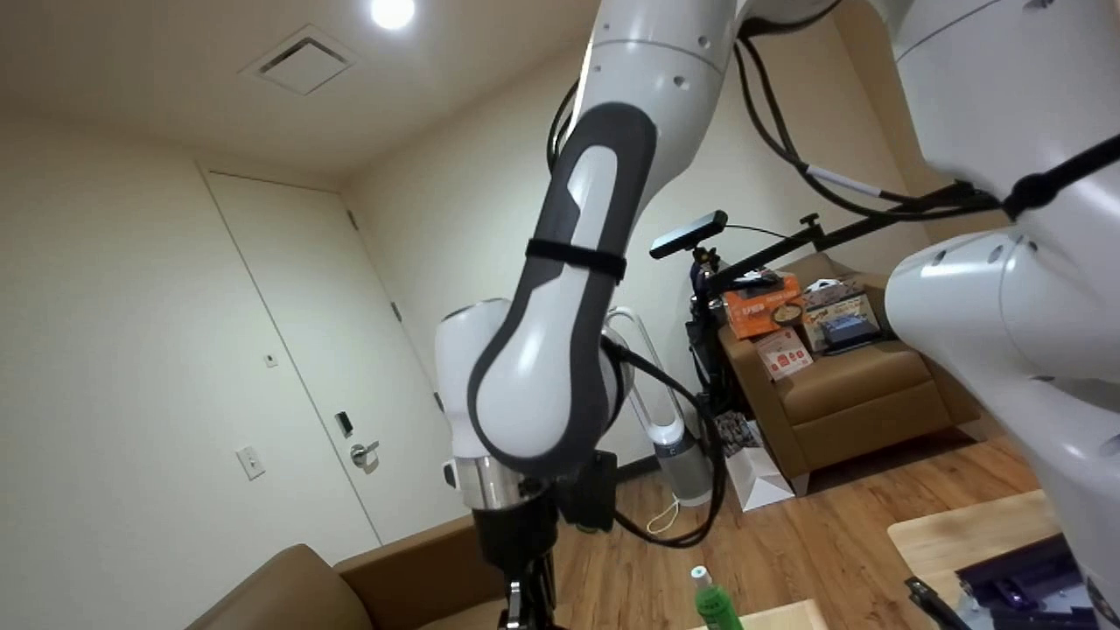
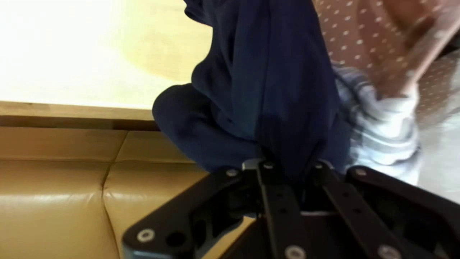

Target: Move the clothes from the table and put them in the laundry bag

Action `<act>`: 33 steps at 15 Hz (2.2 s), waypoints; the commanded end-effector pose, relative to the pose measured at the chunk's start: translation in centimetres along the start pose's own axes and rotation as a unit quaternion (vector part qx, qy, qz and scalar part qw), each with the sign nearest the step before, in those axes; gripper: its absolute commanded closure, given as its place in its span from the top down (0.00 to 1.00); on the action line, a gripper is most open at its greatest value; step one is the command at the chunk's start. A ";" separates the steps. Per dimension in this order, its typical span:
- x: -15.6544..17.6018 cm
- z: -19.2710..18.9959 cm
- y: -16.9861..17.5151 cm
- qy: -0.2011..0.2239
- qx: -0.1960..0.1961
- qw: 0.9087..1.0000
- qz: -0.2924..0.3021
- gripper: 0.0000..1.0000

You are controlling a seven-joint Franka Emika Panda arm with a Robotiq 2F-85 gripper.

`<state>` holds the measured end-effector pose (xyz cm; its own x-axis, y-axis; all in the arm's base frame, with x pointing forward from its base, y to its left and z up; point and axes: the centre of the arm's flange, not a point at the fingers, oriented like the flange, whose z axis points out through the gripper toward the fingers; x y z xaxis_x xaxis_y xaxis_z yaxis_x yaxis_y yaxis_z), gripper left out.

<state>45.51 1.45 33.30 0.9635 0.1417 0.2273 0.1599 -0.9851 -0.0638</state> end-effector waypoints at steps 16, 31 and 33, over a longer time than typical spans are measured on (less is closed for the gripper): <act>-1.5 -20.4 -18.8 0.026 -0.055 0.994 -0.095 0.08; -6.9 -27.3 -25.8 0.108 -0.058 0.975 -0.183 0.12; -6.5 -27.8 -26.1 0.112 -0.039 0.973 -0.196 0.08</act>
<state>28.89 23.25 59.90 0.7769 0.4746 0.4137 0.4472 -0.8785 0.1679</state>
